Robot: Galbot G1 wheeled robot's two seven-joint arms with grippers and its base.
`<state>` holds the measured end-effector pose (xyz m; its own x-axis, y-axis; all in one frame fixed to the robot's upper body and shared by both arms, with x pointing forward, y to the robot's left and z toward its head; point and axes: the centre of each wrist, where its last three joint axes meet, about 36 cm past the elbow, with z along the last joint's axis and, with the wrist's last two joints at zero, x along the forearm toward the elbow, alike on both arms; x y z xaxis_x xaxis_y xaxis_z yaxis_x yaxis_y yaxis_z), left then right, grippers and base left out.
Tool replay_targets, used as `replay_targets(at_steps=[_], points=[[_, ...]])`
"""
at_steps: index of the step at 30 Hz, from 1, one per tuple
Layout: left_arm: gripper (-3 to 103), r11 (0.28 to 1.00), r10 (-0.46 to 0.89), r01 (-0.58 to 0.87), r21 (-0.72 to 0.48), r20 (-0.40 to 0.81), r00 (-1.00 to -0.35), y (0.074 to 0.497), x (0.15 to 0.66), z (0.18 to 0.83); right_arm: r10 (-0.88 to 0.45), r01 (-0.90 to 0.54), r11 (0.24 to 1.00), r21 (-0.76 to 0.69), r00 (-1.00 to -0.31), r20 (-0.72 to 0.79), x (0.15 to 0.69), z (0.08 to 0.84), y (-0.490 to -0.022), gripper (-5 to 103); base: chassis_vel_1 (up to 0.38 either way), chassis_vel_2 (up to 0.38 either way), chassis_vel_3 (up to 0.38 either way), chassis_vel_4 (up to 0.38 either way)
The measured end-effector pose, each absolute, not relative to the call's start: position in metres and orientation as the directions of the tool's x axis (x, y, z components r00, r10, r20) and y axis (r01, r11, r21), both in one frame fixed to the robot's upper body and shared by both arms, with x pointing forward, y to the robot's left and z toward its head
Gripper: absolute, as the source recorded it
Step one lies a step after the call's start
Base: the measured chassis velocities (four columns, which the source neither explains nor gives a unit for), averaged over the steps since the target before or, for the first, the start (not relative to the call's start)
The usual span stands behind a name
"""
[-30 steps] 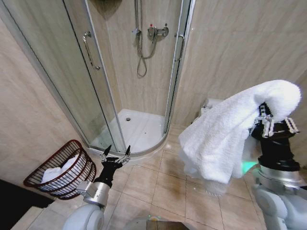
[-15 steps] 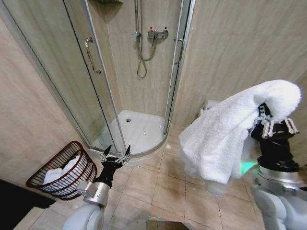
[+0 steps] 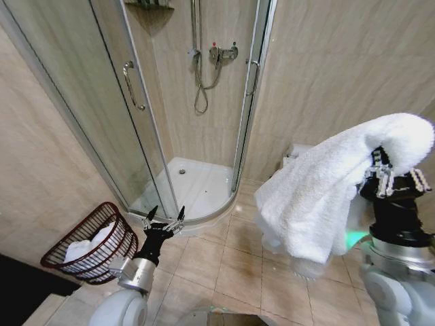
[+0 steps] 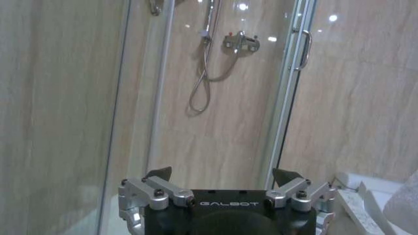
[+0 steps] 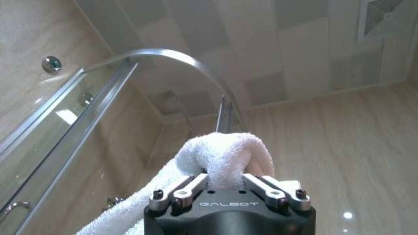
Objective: Discard the used towel into the hamper.
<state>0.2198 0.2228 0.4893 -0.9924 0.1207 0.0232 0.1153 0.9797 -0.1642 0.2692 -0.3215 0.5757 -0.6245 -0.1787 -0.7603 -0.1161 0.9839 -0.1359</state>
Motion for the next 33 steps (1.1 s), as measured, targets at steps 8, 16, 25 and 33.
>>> replay_targets(at_steps=[8,16,25,33], points=[[100,0.98,0.121,0.115,-0.164,0.023,-0.992,0.2228,0.2197,0.4893,-0.194,-0.12,0.981,-0.152,-0.621,-0.759,0.2729,0.5783,-0.3238,8,0.0,0.0,0.0,0.0],[100,0.98,0.121,0.115,-0.164,0.023,-0.992,0.2228,0.2198,0.4893,-0.188,-0.117,0.982,-0.147,-0.625,-0.758,0.2733,0.5762,-0.3244,8,0.0,0.0,0.0,0.0],[100,0.98,0.121,0.115,-0.164,0.023,-0.992,0.2228,0.2197,0.4893,-0.188,-0.116,0.982,-0.149,-0.627,-0.756,0.2742,0.5754,-0.3248,8,0.0,0.0,0.0,0.0],[100,0.98,0.121,0.115,-0.164,0.023,-0.992,0.2228,0.2197,0.4893,-0.188,-0.116,0.982,-0.147,-0.625,-0.758,0.2751,0.5751,-0.3248,8,0.0,0.0,0.0,0.0]])
